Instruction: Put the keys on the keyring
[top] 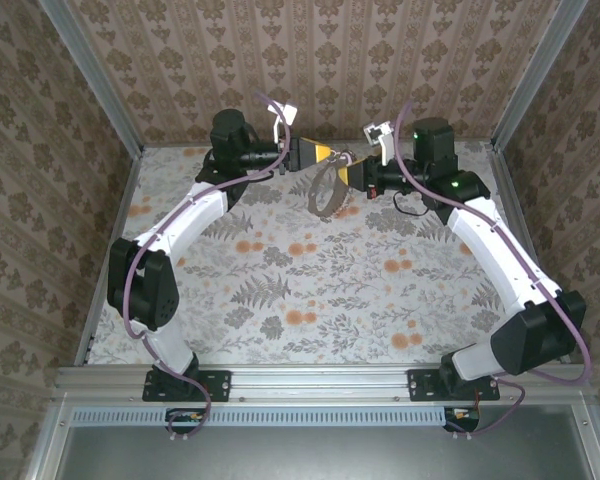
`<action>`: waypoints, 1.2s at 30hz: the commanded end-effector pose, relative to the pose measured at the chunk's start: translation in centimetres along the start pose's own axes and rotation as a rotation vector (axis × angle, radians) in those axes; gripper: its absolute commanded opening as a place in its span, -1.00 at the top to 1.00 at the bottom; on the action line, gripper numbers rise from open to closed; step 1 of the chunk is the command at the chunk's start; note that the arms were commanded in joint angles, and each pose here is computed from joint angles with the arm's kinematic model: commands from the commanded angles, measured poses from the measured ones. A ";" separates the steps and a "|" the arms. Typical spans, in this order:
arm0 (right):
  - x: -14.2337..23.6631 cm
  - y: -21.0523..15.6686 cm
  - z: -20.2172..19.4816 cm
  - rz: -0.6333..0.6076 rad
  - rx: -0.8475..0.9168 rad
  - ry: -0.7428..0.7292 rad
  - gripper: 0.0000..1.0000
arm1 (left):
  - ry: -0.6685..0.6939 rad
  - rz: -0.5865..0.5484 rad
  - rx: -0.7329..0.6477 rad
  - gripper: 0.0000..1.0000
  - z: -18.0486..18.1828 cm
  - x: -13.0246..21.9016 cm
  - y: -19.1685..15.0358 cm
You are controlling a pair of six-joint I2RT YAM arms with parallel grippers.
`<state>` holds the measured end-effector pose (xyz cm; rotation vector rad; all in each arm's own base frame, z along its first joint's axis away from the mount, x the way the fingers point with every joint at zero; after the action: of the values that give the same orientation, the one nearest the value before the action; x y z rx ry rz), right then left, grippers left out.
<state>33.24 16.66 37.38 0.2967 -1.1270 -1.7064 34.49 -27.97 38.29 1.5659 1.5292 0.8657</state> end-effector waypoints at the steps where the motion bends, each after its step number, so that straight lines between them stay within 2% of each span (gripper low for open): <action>1: 0.2 0.6 0.5 0.011 0.012 0.033 1.00 | -0.022 -0.011 -0.078 1.00 -2.3 0.6 1.1; 16: -0.1 2.2 1.2 0.005 0.018 0.080 1.00 | -0.025 -0.009 -0.077 1.00 -2.2 0.3 1.1; 24: -0.3 2.1 0.5 0.008 0.010 0.052 1.00 | 0.005 -0.015 -0.059 1.00 -1.7 0.5 1.0; 33: -1.0 2.0 -0.6 0.023 -0.008 0.053 1.00 | 0.046 -0.037 -0.044 0.32 -1.5 0.9 1.0; 36: -1.2 1.9 -1.0 0.031 -0.017 0.049 1.00 | 0.089 -0.060 -0.045 0.16 -0.9 2.4 1.5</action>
<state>35.42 17.14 36.76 0.2650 -1.0670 -1.6776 34.92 -27.12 38.11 1.5418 1.5960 0.9016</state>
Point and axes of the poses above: each hand's point on the last joint's axis, 136 mm out from that joint toward the fingers, its own x axis back along the fingers, its own z axis along the line the jaws close on, y = z × x, the point moved 7 cm from there along x, back along the fingers, and after that the axes turned 7 degrees about -x, right-handed, at the moved point
